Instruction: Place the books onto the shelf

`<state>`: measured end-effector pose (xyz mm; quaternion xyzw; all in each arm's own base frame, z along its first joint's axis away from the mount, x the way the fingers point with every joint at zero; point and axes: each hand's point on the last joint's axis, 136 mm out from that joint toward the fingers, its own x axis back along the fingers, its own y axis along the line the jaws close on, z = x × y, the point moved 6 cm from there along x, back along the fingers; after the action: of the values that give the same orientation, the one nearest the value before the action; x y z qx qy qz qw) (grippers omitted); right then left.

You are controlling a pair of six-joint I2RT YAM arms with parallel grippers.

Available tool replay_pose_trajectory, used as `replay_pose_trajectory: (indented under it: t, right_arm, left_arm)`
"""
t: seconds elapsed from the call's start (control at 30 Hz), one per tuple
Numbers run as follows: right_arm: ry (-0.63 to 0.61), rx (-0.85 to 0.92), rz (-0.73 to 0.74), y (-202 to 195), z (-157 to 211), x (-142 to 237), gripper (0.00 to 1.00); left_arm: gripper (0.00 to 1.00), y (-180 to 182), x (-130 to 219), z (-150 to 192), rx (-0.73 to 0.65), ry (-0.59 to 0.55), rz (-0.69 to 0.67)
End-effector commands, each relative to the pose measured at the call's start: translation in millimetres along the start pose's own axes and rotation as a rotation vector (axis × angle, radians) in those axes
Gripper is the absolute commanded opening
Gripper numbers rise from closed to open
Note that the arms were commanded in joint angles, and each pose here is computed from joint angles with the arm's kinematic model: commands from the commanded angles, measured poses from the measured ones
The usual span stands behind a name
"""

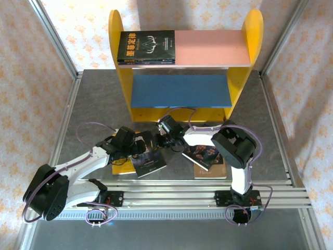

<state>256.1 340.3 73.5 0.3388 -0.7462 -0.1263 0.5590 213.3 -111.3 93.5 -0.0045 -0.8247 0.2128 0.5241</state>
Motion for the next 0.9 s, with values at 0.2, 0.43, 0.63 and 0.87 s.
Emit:
replay_pose_trajectory:
  t: [0.2, 0.43, 0.63, 0.87]
  right_arm:
    - [0.102, -0.014, 0.063, -18, 25, -14, 0.20]
    - [0.100, -0.015, 0.067, -19, 25, -13, 0.20]
    - [0.099, -0.015, 0.065, -19, 25, -14, 0.20]
    - [0.094, -0.017, 0.065, -19, 25, -13, 0.21]
  left_arm:
    - [0.84, -34, 1, -12, 0.031, -0.010, 0.210]
    - [0.84, -46, 14, -17, 0.030, -0.042, 0.296]
    - [0.84, -53, 25, -21, 0.051, -0.079, 0.377]
    - [0.83, -51, 24, -18, 0.057, -0.077, 0.380]
